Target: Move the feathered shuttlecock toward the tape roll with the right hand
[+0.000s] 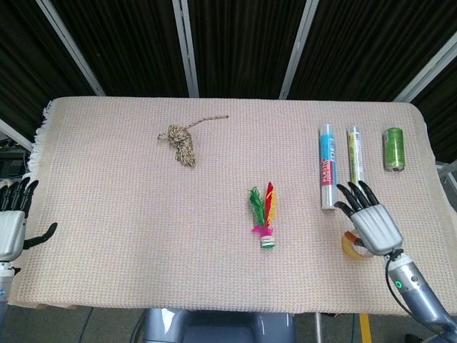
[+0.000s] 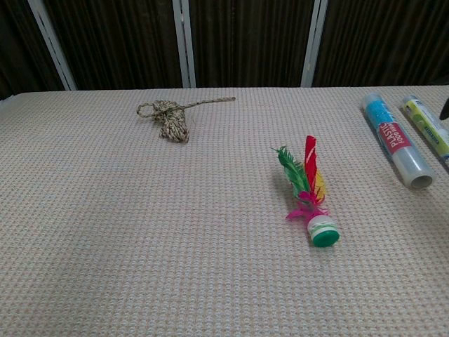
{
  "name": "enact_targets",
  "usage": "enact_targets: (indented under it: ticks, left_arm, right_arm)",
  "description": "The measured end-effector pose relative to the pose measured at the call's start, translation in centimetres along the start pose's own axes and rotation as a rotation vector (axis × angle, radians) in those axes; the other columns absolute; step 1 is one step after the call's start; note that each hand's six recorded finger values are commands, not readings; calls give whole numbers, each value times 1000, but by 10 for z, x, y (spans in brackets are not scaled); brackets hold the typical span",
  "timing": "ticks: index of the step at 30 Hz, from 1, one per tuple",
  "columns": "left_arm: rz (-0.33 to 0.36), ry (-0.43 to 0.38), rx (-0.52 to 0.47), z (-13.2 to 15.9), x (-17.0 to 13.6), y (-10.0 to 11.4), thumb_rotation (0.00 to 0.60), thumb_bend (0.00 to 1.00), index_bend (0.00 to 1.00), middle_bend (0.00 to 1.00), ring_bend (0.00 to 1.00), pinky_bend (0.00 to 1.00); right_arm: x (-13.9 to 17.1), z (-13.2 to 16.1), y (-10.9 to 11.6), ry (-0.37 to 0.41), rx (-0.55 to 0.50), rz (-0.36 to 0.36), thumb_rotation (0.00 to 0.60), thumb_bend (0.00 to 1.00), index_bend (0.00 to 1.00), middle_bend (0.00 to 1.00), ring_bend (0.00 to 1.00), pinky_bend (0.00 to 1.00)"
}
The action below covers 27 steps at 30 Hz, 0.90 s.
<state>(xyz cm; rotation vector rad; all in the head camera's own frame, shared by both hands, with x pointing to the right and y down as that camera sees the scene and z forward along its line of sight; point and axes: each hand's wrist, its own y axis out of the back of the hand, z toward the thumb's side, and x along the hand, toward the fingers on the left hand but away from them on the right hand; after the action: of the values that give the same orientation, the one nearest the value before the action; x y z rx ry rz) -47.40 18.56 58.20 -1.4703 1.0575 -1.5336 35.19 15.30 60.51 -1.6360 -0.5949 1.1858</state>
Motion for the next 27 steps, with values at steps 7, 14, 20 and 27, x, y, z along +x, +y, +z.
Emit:
enact_targets:
  ticks: [7, 14, 20, 27]
  left_arm:
    - [-21, 44, 30, -3, 7, -10, 489, 257, 0, 0, 0, 0]
    - [-60, 67, 42, -5, 18, -23, 486, 256, 0, 0, 0, 0]
    - [-55, 96, 44, -12, 23, -23, 488, 255, 0, 0, 0, 0]
    - [-51, 114, 47, -18, 24, -22, 484, 257, 0, 0, 0, 0]
  right_arm:
    - [-54, 24, -14, 134, 33, 74, 600, 134, 323, 73, 0, 9]
    - [-95, 62, -39, 257, 138, 124, 600, 147, 321, 69, 0, 9]
    - [-118, 97, -58, 344, 199, 168, 600, 147, 290, 59, 0, 9]
    - [-137, 111, -73, 395, 297, 214, 600, 147, 297, 58, 0, 9]
